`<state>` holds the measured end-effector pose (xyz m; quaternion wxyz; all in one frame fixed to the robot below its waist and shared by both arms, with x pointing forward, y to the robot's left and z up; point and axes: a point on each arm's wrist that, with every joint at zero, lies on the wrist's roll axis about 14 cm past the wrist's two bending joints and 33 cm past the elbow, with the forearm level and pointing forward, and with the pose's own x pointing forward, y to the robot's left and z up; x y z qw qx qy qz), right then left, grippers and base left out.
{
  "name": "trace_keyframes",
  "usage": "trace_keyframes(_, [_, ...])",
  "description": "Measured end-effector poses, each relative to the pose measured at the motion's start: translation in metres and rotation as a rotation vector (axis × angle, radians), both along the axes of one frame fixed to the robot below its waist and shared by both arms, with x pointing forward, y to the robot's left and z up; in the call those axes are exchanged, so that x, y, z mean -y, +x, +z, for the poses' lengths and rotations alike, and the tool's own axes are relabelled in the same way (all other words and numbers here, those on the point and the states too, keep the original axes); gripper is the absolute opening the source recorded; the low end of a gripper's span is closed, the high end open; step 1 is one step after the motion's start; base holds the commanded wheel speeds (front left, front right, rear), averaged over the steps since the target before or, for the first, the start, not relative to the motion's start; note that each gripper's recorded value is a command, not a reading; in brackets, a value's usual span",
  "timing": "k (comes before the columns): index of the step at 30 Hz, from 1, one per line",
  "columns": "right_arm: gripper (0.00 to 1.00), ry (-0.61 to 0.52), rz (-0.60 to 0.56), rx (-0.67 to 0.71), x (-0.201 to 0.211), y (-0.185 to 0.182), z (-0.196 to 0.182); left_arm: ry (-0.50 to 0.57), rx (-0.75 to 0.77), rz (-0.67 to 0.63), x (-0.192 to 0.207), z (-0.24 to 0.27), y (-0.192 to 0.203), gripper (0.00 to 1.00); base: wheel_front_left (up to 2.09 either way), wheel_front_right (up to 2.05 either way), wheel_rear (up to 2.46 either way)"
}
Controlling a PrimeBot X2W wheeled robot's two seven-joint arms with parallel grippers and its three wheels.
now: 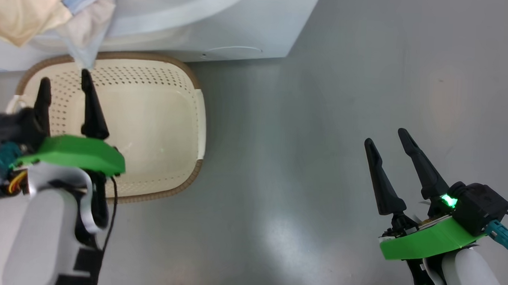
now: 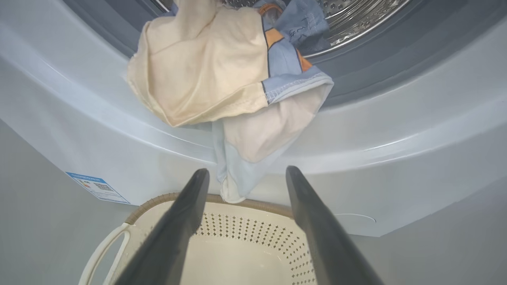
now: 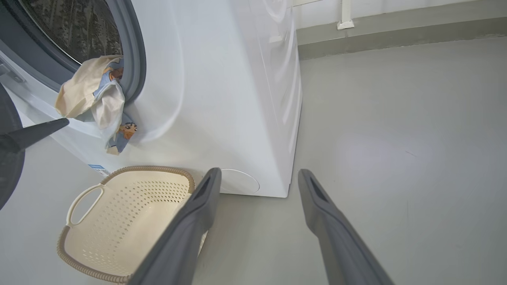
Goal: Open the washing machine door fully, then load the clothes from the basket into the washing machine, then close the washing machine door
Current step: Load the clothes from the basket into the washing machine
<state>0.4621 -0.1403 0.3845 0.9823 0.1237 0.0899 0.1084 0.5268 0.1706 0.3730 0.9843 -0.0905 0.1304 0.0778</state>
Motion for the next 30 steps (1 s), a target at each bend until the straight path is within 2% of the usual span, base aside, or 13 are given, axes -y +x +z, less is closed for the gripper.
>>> trace_keyframes(6, [1.00,-0.012,-0.018,-0.024,0.008,-0.003,-0.008,-0.129,-0.018,0.008,0.009,-0.024,0.021,1.00,0.00,0.00,0.00])
trace_keyframes(29, [1.00,-0.026,-0.005,-0.058,0.008,-0.006,-0.022,-0.233,-0.022,-0.025,0.026,-0.054,0.067,1.00,0.00,0.00,0.00])
trace_keyframes(30, [1.00,-0.027,-0.004,-0.060,0.008,-0.006,-0.022,-0.235,-0.019,-0.024,0.026,-0.054,0.069,0.92,0.00,0.00,0.00])
